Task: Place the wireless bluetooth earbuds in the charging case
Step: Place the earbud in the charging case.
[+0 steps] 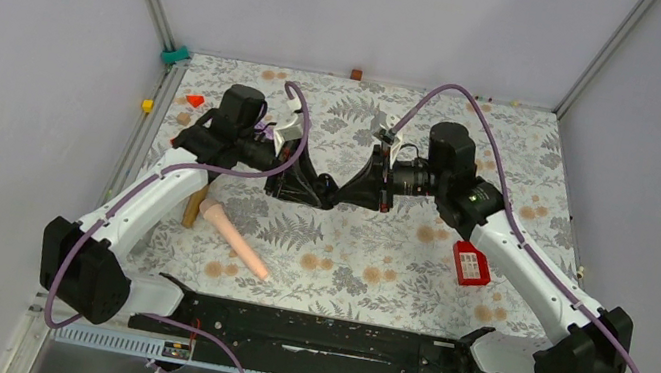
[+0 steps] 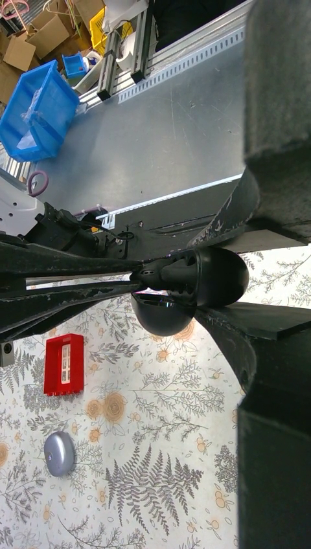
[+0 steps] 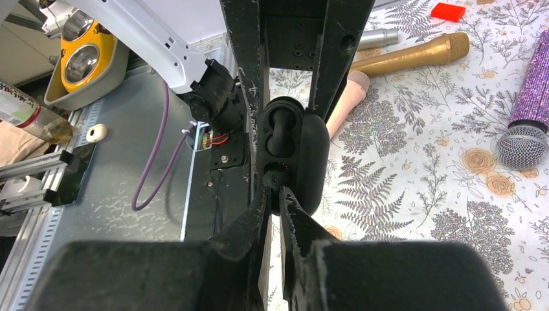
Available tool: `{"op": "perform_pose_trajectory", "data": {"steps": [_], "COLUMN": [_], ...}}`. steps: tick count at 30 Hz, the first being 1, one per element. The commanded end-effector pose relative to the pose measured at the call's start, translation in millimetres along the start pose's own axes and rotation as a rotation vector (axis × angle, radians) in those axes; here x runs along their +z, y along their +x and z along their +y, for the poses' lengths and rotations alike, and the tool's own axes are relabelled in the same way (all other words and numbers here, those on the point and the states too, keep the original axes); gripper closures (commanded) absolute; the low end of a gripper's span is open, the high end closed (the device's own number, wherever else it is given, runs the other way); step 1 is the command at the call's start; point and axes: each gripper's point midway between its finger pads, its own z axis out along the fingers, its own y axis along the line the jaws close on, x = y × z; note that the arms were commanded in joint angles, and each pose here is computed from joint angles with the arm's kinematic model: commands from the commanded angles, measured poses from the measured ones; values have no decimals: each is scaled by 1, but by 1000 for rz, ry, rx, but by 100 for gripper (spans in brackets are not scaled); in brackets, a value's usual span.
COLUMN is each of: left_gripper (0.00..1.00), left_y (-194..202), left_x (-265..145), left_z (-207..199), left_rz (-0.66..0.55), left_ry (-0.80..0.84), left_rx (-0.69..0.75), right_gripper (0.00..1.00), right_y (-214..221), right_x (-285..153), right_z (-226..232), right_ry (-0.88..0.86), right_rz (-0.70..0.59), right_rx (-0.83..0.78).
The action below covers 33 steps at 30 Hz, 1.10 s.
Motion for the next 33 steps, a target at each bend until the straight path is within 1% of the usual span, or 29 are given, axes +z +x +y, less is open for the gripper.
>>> {"op": "perform_pose_trajectory", "data": {"steps": [1,5,7,13,23,26,30,33], "left_gripper": [84,84,84,84,84,84,84,84], "left_y": [-11,-11,-10,-10,-10,-11,-10,-10], "left_x": [-1,-1,-1,-1,-1,-1,-1,-1], "left_z": [-14,-15,-14,-14,-14,-14,-14,-14], "left_rz": [-28,-28,-28,-28,-27,-28,-27,-28], "left_ry": [51,52,52,52,51,51,50,51], "left_rx": [71,70,71,71,70,72,73,71], "right_gripper": [94,94,94,94,93,90,81,78], "right_y": [-3,0,-4,-5,-3,-1,-7,-8], "right_x": [4,6,7,12,14,15,11,5], "right_z": [-4,-5,-6,-8,-9,-7,0,8], "right_ry": [14,15,15,4,1,-8,-22,-26], "right_rz": [-19,-16,-34,-59,-50,-37,-25,-3], "right_rx": [-29,10,-1,41,48,44,17,5]}}
